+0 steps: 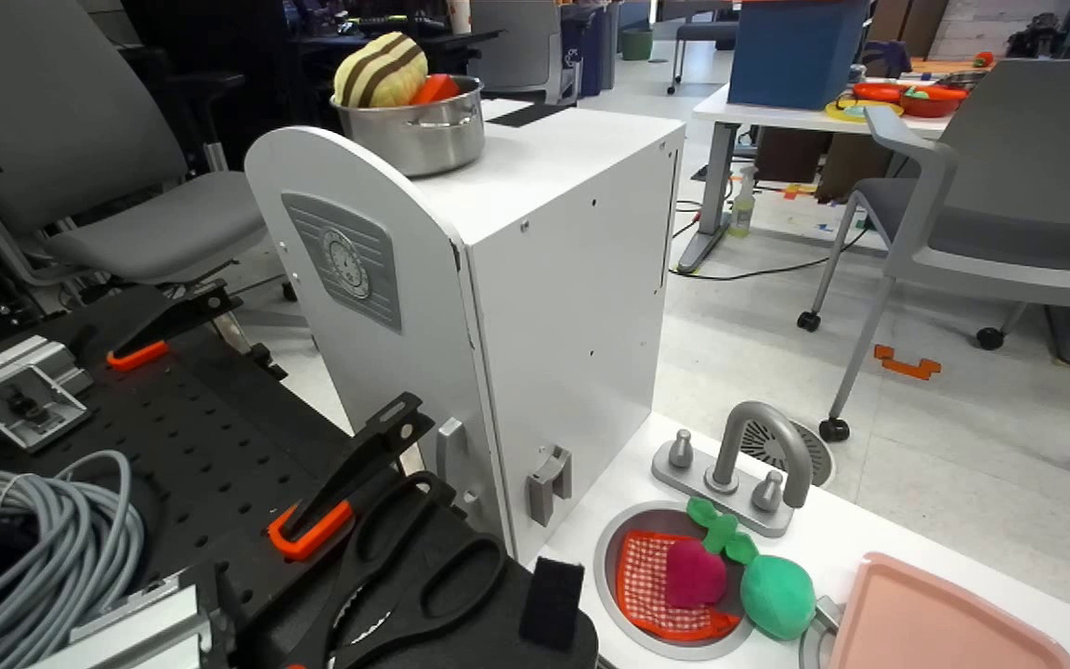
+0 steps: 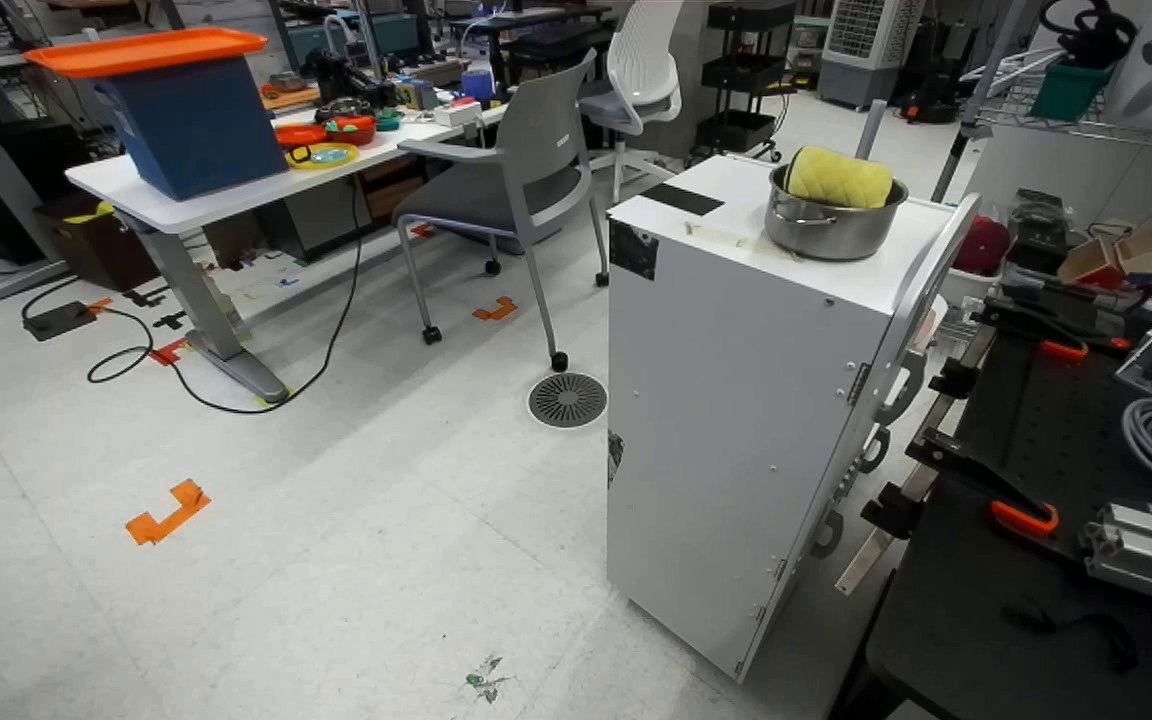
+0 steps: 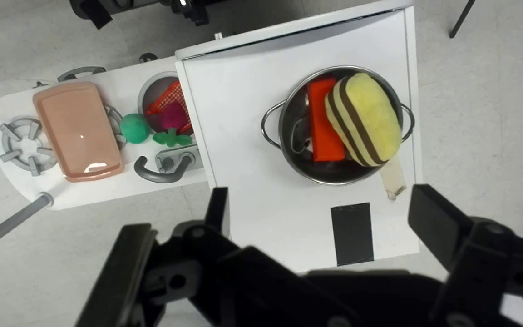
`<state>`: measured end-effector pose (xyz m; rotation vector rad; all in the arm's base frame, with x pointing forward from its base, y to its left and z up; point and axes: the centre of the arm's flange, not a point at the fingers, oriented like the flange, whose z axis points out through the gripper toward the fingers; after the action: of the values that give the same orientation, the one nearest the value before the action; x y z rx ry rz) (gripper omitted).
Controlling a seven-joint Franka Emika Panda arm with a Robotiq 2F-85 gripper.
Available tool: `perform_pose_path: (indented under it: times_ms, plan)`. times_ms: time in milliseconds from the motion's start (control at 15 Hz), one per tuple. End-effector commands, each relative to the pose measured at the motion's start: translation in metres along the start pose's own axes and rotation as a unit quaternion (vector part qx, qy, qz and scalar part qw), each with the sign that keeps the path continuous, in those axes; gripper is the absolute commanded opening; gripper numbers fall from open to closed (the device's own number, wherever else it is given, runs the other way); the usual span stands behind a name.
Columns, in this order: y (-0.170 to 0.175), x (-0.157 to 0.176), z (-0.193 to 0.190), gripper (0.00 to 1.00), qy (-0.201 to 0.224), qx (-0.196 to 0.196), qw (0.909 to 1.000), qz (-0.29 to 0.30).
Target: Remove the yellow plush toy from the silver pot
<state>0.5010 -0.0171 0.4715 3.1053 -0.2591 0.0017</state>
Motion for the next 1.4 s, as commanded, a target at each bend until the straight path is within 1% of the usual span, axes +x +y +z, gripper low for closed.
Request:
perform_pose_path:
  times_ms: [0,200,400,467,733,1000,1133,1333]
  plan:
    - [-0.021,0.002,-0.008,1.0,0.009,0.017,0.999,-0.041]
    - [-0.036,-0.003,-0.001,1.0,0.004,0.003,0.9972,-0.075]
    - [-0.043,-0.007,0.004,1.0,-0.002,-0.004,0.9961,-0.088]
    - [-0.04,-0.007,0.003,1.0,-0.003,0.0,0.9972,-0.074]
    - [-0.042,-0.007,0.005,1.0,-0.005,-0.001,0.9969,-0.079]
    - [-0.023,0.002,0.017,1.0,-0.016,-0.037,0.9982,-0.045]
    - [-0.015,0.007,0.027,1.0,-0.023,-0.048,0.998,-0.035]
    - [-0.014,0.012,0.042,1.0,-0.037,-0.051,0.9974,-0.034]
